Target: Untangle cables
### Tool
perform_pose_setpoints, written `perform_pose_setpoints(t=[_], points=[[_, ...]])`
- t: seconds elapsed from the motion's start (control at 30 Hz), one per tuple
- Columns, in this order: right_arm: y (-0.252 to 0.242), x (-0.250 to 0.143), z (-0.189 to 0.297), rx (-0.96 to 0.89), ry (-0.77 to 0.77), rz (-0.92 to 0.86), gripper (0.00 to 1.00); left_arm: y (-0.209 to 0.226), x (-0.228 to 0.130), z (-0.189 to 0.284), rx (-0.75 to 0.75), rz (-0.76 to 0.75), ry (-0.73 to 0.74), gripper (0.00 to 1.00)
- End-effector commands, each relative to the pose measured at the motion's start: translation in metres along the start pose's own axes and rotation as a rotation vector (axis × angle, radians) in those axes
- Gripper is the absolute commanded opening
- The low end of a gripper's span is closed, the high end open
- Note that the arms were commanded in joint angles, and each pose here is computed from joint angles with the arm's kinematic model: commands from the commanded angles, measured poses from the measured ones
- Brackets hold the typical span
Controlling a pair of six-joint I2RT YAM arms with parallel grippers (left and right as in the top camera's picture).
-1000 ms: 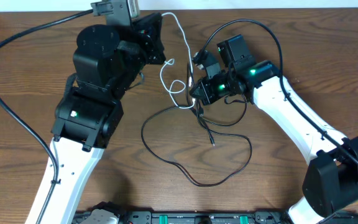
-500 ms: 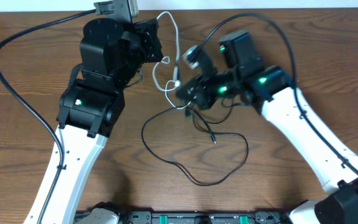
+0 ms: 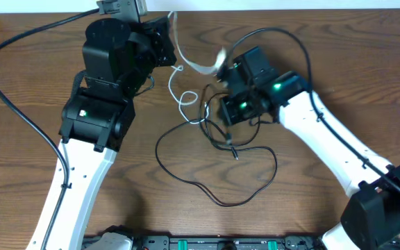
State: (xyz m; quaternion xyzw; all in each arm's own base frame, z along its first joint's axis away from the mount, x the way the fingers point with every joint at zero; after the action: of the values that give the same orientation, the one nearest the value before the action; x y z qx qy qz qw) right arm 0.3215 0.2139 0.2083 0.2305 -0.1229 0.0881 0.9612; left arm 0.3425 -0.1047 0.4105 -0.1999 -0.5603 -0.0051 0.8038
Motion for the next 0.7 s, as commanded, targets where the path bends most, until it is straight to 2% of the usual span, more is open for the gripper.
perform_pose_setpoints(t=[0.0, 0.2, 0.23, 0.37, 0.4, 0.53, 0.67], points=[[-0.041, 0.019, 0.012, -0.229, -0.126, -0.162, 0.01, 0.005, 0.003, 0.002, 0.024, 0.014, -0.005, 0.08], [-0.065, 0.027, 0.016, -0.267, -0.15, -0.221, 0.02, 0.005, 0.003, 0.002, 0.024, 0.038, -0.003, 0.08], [-0.067, 0.027, 0.013, -0.281, -0.146, -0.223, 0.07, 0.005, 0.003, 0.002, 0.019, 0.049, -0.002, 0.08], [-0.077, 0.026, 0.003, -0.315, -0.117, -0.242, 0.63, -0.001, 0.005, 0.002, -0.036, 0.056, -0.009, 0.08], [-0.078, 0.026, 0.003, -0.31, -0.114, -0.246, 0.71, -0.004, 0.006, 0.002, -0.056, 0.056, -0.011, 0.08], [-0.07, 0.029, 0.005, -0.192, -0.094, -0.196, 0.8, -0.01, 0.011, 0.005, -0.11, 0.09, -0.03, 0.08], [-0.035, 0.032, 0.01, 0.129, -0.06, 0.022, 0.82, -0.021, 0.019, 0.011, -0.199, 0.129, -0.052, 0.08]])
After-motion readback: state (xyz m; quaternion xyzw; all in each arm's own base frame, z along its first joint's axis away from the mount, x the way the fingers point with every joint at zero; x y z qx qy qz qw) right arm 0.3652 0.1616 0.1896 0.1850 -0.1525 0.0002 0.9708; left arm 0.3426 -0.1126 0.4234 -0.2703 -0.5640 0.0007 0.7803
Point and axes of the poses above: each gripper's point midway between its finger pads, its own z axis back along the fingers, its own y axis along the line the jaws close on, x = y × z, the point moved 7 cm from there along z, back along the fingers, and after that the axes turned 7 degrees about -z, right-handed, at the moved point
